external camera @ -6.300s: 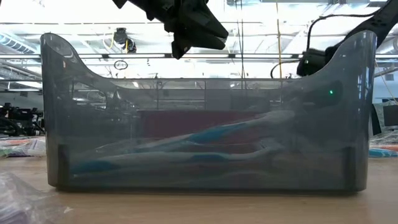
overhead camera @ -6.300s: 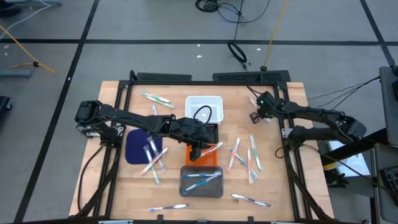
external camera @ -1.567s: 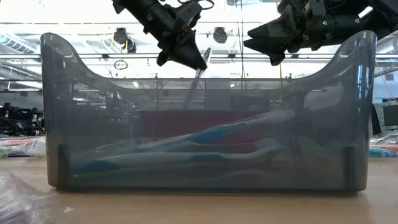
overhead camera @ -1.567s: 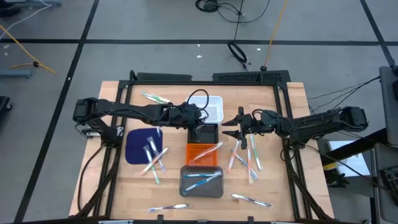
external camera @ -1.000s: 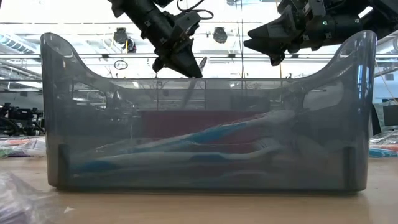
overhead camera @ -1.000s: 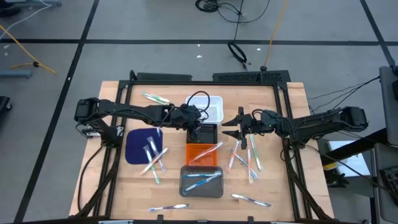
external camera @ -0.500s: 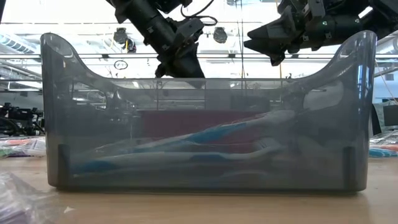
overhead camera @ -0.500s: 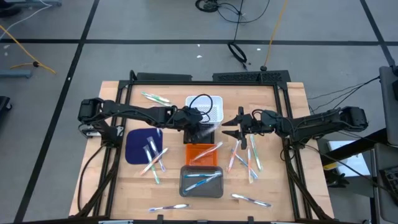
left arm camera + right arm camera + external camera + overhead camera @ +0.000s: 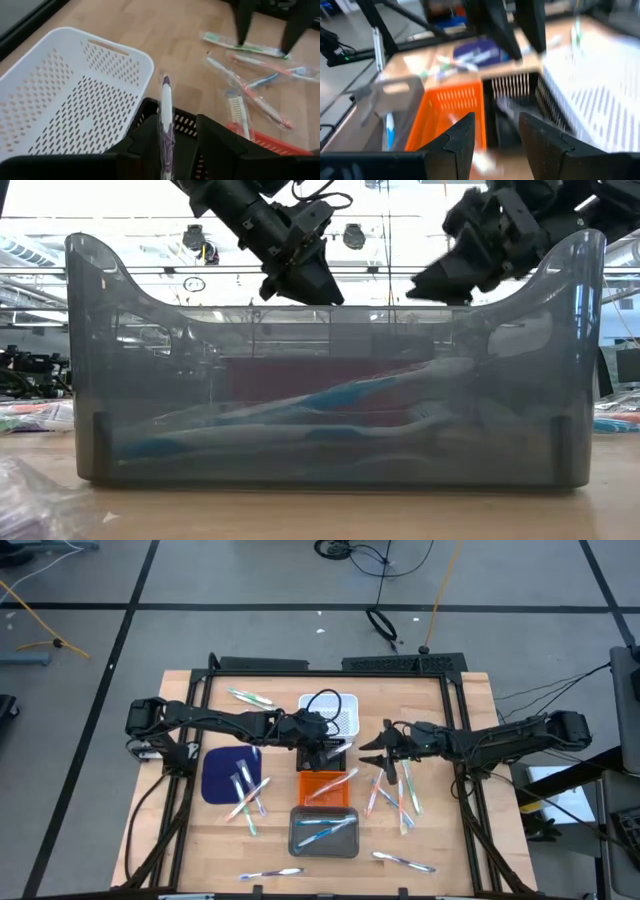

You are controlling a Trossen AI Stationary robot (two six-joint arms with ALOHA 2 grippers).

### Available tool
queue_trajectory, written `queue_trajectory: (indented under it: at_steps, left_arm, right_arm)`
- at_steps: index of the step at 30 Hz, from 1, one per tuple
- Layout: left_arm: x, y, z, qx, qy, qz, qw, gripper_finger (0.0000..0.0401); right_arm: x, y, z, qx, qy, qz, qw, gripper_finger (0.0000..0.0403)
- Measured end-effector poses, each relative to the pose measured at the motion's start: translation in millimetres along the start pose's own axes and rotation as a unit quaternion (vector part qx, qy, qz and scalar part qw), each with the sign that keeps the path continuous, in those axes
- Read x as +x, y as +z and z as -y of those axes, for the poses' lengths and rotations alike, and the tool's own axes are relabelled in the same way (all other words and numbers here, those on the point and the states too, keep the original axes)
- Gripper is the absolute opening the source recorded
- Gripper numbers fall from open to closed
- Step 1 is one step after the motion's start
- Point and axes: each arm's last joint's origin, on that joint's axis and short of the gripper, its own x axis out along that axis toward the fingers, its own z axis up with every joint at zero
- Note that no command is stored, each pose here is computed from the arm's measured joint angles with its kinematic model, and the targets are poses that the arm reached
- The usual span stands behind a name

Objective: Pick & Place Toothbrushes
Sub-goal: Put the middle orange toothbrush into the orange bin

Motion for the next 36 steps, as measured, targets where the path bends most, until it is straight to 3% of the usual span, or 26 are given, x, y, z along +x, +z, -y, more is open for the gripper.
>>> queue_trajectory:
  at_steps: [11, 17, 28, 36]
  left_arm:
    - [-1, 1, 6, 0.004, -0.009, 0.010, 1.000, 0.0136]
    - [-1, 0, 10, 0.016, -0.015, 0.009, 1.000, 0.0136]
    - [-2, -1, 12, 0.023, -0.016, 0.010, 1.000, 0.0136]
    - [-2, -1, 12, 0.036, -0.016, 0.010, 0.999, 0.0136]
  right_arm:
    - [-4, -27, 3, 0.111, -0.036, -0.137, 0.984, 0.0144]
    - [-12, -32, 3, 0.146, -0.053, -0.174, 0.972, 0.0144]
    - [-29, -46, 4, 0.236, -0.106, -0.253, 0.932, 0.0144]
    - [-31, -56, 6, 0.275, -0.120, -0.260, 0.918, 0.0144]
